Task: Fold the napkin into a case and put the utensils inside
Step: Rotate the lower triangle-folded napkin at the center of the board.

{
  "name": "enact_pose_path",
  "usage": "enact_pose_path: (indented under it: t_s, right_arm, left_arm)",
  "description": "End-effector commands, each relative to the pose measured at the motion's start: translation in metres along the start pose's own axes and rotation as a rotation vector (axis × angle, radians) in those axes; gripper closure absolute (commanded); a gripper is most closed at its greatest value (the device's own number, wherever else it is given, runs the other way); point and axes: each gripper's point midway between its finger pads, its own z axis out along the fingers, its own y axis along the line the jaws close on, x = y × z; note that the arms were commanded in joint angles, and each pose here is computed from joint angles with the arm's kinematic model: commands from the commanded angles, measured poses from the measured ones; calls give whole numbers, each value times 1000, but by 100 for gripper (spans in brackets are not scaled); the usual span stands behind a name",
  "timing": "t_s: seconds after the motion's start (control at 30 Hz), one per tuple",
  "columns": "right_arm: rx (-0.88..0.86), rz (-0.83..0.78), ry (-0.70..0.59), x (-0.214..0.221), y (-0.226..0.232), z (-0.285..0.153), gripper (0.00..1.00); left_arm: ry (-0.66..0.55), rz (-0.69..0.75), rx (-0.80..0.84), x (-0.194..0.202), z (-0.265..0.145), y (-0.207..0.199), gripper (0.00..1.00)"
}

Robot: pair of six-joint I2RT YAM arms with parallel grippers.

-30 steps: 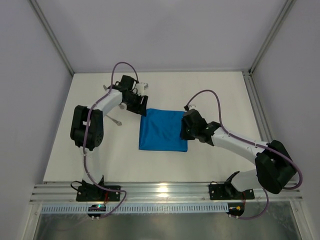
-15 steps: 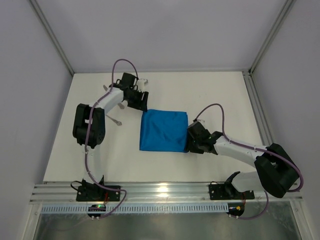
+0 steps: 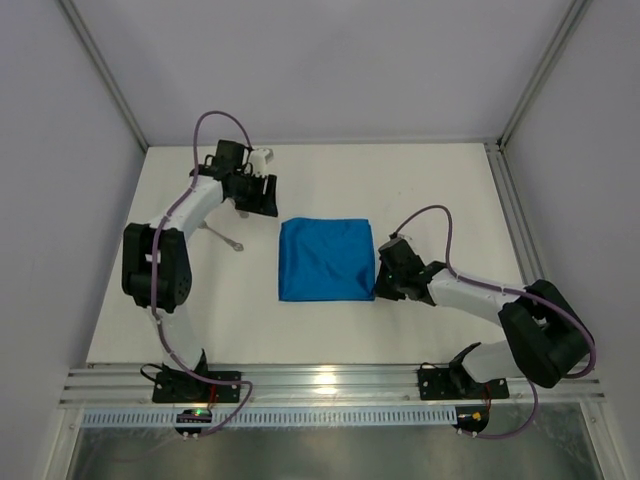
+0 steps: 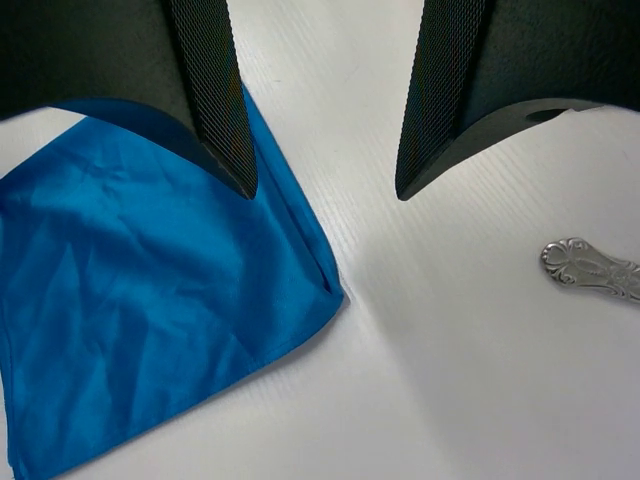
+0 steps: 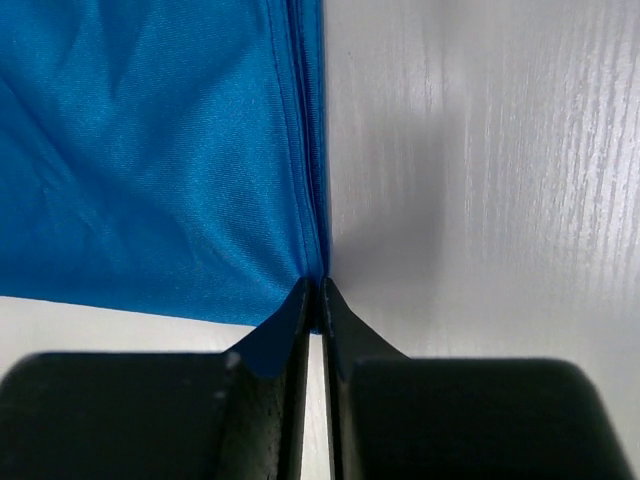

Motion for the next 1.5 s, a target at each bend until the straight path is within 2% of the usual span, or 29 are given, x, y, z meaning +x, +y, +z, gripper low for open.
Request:
enact_pose_path:
  t_s: [0.0, 0.17, 0.3, 0.4, 0.43, 0.47, 0.53, 0.57, 0.6, 0.7, 0.73, 0.83, 0.93, 0.97, 1.03, 1.07, 1.17, 1.27, 1.33, 1.47]
  right_arm:
    - [10, 13, 17, 1, -9, 8, 92]
    - [28, 29, 12, -8, -24, 8, 96]
    - [82, 68, -40, -56, -53, 11, 96]
    - [147, -5, -61, -100, -59, 19, 96]
    - [167, -19, -48, -108, -62, 22, 94]
    - [157, -42, -97, -141, -49, 20, 91]
    - [213, -105, -32, -147, -54, 34, 84]
    - [227, -117, -74, -174, -47, 30, 81]
    - [256, -137, -37, -171, -52, 33, 75]
    - [293, -146, -73, -185, -53, 22, 63]
    - [295, -141, -94, -187, -52, 13, 56]
    - [265, -111, -130, -179, -44, -7, 51]
    - [182, -123, -162, -156, -19, -22, 50]
    - [115, -178, -181, -144, 10, -24, 50]
    - [28, -204, -185, -119, 35, -26, 52]
    - [-53, -228, -201, -108, 61, -27, 53]
    - [-156, -196, -172, -77, 89, -24, 59]
    - [-149, -195, -170, -63, 98, -19, 60]
    - [-178, -239, -150, -46, 112, -17, 60]
    - [-161, -311, -118, -23, 122, -7, 59]
  left_arm:
    - [-8, -18, 12, 2, -18, 2, 40]
    - [1, -1, -7, 9, -25, 15, 40]
    - [23, 3, -12, 19, -31, 16, 40]
    - [22, 24, -13, 24, -38, 14, 40]
    - [34, 27, -16, 29, -39, 14, 40]
    - [34, 32, -21, 30, -42, 15, 42]
    - [57, 45, -19, 38, -43, 14, 46]
    - [61, 47, -14, 41, -43, 13, 47]
    - [74, 57, -5, 45, -42, 11, 49]
    - [114, 102, -32, 57, -33, 15, 51]
    - [110, 138, -58, 56, -26, 16, 51]
    - [88, 218, -98, 45, -7, 18, 52]
    - [82, 271, -95, 41, 13, 14, 52]
    - [59, 286, -100, 33, 18, 14, 51]
    - [64, 292, -77, 32, 29, 6, 50]
    - [45, 291, -48, 24, 31, -1, 50]
    - [76, 217, -27, 27, 42, -3, 54]
    - [80, 158, 9, 24, 49, -9, 56]
    - [68, 142, 43, 24, 53, -15, 54]
    - [79, 128, 6, 26, 60, -8, 53]
